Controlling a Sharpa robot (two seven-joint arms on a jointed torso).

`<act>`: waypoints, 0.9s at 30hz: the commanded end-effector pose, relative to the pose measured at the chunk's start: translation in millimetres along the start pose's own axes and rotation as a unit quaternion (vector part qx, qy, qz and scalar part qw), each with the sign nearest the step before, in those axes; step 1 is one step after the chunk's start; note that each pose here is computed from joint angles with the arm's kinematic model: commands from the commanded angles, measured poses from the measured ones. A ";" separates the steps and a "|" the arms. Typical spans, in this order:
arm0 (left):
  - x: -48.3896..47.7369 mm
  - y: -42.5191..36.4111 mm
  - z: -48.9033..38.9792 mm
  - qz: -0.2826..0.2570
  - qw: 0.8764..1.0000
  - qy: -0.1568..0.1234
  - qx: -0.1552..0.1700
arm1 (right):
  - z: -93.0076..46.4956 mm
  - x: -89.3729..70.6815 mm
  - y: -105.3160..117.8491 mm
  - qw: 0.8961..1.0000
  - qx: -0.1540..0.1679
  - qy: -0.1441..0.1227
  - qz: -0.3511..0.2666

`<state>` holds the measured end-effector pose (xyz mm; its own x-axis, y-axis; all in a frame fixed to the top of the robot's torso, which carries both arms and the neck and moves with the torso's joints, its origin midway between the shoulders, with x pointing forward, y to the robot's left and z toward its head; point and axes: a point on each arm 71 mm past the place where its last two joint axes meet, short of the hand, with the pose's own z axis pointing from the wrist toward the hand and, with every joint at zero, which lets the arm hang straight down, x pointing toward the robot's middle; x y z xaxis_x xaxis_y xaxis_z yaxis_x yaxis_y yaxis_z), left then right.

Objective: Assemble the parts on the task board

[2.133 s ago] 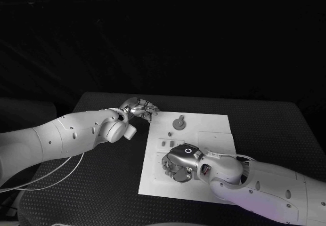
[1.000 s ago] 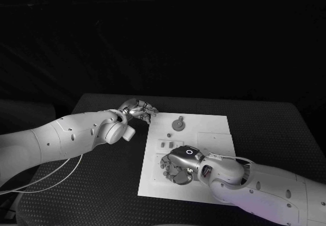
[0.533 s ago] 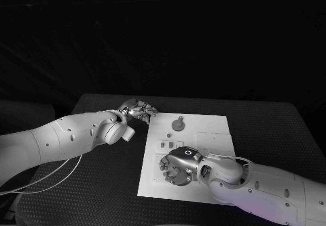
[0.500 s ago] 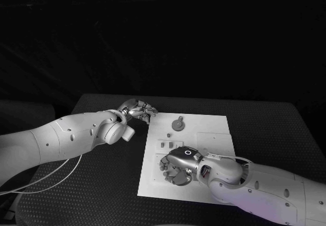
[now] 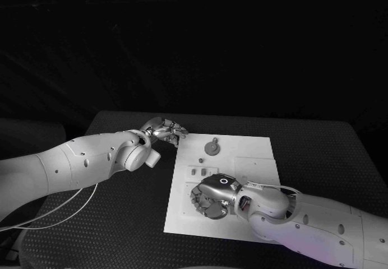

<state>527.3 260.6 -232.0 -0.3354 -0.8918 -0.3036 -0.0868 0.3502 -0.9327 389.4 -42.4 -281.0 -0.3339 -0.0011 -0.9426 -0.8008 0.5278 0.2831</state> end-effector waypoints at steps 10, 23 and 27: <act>1.2 -1.5 0.1 -0.004 1.000 0.007 0.003 | -1.7 0.8 -4.2 1.000 0.005 -0.002 -0.008; 1.0 -1.1 0.0 -0.004 1.000 0.008 0.001 | -2.3 0.4 -7.9 1.000 0.019 -0.005 0.000; 1.4 -1.1 0.1 -0.004 1.000 0.009 0.000 | -2.9 -0.1 -9.8 1.000 0.023 -0.010 0.002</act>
<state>527.2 261.7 -232.3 -0.3362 -0.8916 -0.3033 -0.0915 0.3515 -0.9317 394.4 -47.4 -281.2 -0.3234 0.0137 -0.9461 -0.7886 0.5486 0.2776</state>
